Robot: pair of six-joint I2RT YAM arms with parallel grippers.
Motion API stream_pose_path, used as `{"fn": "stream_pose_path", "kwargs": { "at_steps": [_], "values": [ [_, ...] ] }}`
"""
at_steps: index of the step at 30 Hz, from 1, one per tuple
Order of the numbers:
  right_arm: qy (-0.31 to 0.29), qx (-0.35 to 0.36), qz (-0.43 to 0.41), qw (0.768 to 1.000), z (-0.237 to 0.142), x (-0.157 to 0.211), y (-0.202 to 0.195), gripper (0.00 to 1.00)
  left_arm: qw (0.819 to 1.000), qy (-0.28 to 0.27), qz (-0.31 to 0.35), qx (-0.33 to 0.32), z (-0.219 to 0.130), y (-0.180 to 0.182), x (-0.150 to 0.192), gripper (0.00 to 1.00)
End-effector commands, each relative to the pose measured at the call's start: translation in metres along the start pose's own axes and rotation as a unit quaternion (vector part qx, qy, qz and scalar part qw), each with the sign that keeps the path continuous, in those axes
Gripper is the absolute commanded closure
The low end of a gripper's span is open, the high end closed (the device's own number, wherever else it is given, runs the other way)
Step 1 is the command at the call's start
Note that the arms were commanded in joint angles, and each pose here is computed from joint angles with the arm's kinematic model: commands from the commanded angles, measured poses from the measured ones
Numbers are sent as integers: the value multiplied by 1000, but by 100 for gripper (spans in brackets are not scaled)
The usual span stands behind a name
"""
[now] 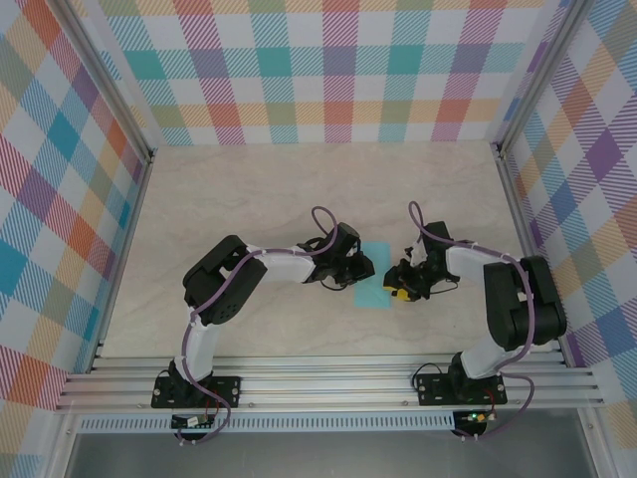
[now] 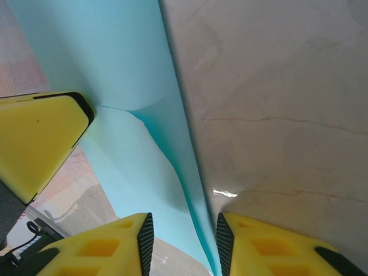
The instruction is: Fold a paper plane with a square sheet of paper (pick it up from the middle)
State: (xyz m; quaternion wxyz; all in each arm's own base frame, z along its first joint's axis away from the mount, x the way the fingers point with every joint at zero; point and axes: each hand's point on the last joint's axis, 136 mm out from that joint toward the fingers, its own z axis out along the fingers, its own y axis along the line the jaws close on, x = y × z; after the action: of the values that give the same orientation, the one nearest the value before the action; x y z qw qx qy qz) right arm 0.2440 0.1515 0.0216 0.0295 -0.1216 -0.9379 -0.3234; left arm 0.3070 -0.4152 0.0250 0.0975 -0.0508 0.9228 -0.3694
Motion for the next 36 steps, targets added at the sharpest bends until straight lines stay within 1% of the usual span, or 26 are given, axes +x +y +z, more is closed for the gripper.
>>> {"fn": "stream_pose_path", "kwargs": {
  "at_steps": [1, 8, 16, 22, 29, 36],
  "values": [
    [3, -37, -25, 999, 1, -6, 15, 67, 998, 16, -3, -58, 8, 36, 13, 80],
    [7, -53, -27, 998, 1, -4, 20, 69, 999, 14, 0, -49, 6, 30, 12, 80],
    [-15, 10, -24, 1000, -3, -9, 1, 64, 999, 8, 9, -40, -1, 21, 9, 78],
    [-25, 22, -31, 999, -5, -16, 0, 59, 1000, -1, 26, -18, -13, 3, 4, 76],
    [-24, 16, -35, 999, -2, -23, 4, 59, 999, 1, 28, -27, -14, 9, 7, 77],
    [-3, -34, -39, 999, 4, -19, 18, 64, 999, 9, 22, -22, -7, 11, 9, 77]
  ]
}}
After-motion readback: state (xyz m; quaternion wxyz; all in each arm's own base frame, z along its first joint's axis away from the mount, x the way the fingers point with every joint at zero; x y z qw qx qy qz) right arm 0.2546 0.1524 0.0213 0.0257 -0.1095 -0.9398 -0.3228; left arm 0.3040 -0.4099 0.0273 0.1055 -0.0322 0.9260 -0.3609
